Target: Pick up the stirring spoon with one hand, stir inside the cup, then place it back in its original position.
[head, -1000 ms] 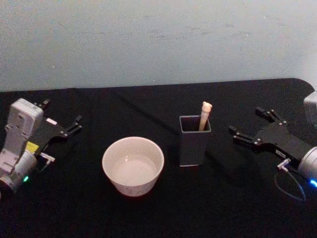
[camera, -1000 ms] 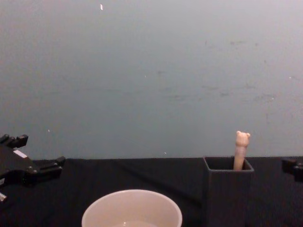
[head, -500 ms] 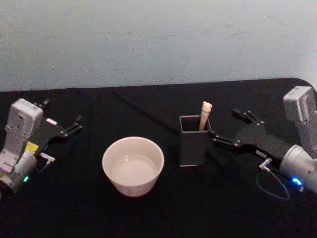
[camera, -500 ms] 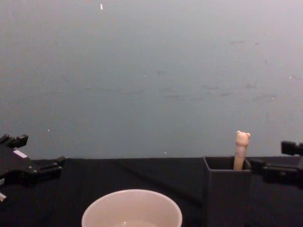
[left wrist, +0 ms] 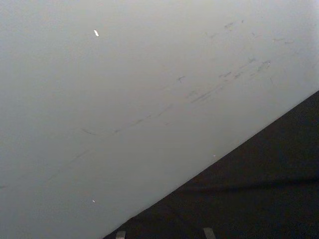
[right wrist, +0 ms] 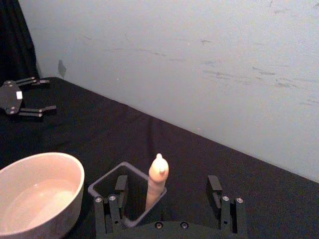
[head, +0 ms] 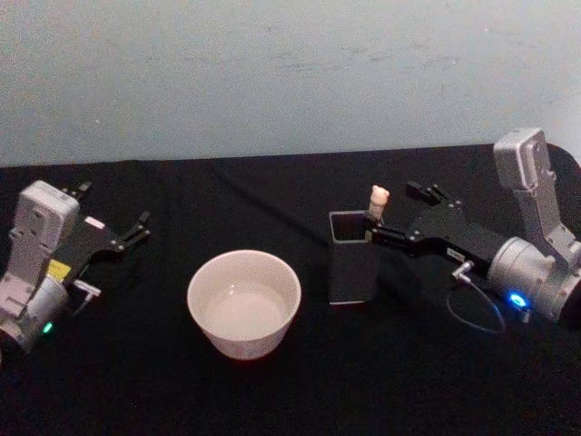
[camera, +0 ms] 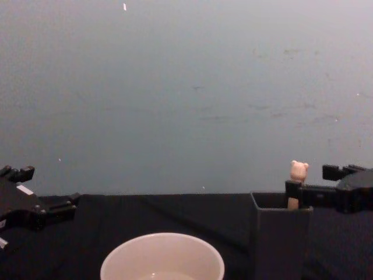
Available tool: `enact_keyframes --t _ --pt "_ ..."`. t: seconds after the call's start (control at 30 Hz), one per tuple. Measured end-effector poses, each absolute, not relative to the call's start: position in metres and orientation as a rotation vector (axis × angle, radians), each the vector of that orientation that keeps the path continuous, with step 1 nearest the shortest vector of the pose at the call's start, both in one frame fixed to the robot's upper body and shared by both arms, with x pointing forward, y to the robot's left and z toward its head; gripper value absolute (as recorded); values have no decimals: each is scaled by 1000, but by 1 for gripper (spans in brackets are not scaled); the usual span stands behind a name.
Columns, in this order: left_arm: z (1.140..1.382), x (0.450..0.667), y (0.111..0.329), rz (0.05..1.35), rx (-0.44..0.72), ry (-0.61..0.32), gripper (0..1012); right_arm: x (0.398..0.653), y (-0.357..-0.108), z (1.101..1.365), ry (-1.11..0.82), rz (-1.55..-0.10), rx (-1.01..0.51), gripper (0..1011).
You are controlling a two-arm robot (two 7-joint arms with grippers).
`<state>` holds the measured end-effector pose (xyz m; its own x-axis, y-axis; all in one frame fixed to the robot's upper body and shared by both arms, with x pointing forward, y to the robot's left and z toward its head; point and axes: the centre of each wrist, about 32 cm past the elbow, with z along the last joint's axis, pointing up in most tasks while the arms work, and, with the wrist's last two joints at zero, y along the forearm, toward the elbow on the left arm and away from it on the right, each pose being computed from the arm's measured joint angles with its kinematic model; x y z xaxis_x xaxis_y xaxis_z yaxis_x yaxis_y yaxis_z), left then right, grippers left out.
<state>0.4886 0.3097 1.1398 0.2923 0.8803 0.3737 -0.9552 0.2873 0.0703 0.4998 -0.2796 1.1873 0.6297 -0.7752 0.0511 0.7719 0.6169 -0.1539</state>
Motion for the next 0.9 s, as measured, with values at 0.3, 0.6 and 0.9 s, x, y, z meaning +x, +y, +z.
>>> enact_keyframes --t 0.3,0.6,0.9 --pt "1140 489 310 1248 304 -285 1001 513 -276 1187 49 -878 -165 1002" --pt "1140 489 310 1248 305 -285 1002 521 -274 1188 69 -871 -168 1002" --pt "1140 489 310 1248 305 -285 1001 521 -274 1188 74 -871 -168 1002"
